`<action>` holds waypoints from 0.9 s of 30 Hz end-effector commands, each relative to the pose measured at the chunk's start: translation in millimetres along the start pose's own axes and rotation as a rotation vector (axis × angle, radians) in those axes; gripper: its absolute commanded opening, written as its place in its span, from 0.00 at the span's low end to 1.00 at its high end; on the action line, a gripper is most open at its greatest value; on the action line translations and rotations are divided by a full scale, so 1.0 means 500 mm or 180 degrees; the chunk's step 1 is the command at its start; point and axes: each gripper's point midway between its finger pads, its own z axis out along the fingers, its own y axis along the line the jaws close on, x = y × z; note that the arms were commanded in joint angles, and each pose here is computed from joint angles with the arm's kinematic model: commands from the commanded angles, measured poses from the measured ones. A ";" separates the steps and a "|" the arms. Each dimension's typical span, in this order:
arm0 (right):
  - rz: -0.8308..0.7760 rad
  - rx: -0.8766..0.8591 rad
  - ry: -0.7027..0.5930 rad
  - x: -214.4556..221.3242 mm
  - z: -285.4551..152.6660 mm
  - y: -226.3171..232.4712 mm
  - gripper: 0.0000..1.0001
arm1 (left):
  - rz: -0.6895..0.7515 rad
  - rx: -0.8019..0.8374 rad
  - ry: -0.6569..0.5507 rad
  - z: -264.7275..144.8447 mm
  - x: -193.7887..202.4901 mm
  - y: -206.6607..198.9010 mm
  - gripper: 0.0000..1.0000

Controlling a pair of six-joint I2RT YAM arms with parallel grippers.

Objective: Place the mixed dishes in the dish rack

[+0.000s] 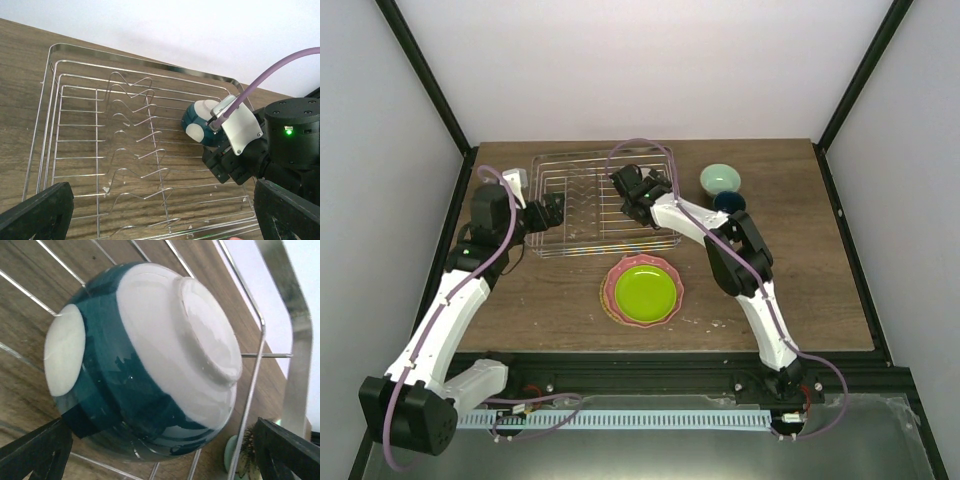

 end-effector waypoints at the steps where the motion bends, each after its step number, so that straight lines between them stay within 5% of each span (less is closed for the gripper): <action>1: 0.0166 -0.0185 -0.0143 -0.039 -0.040 -0.016 1.00 | -0.0032 0.0013 0.0051 0.001 0.011 0.003 1.00; 10: -0.0002 -0.0590 -0.0037 -0.008 -0.069 0.028 1.00 | -0.0040 0.0032 0.0090 0.009 0.016 0.002 1.00; 16: 0.0180 -0.0866 -0.0361 -0.043 -0.131 0.014 1.00 | -0.0036 0.0039 0.0121 0.015 0.021 0.003 1.00; 22: 0.0590 -0.0960 -0.0864 -0.094 -0.231 -0.062 1.00 | -0.0004 0.0037 0.0144 0.019 0.024 0.004 1.00; 27: 0.1110 -0.0809 -0.0851 -0.061 -0.237 -0.161 1.00 | 0.0060 0.0056 0.0198 0.026 0.029 0.002 1.00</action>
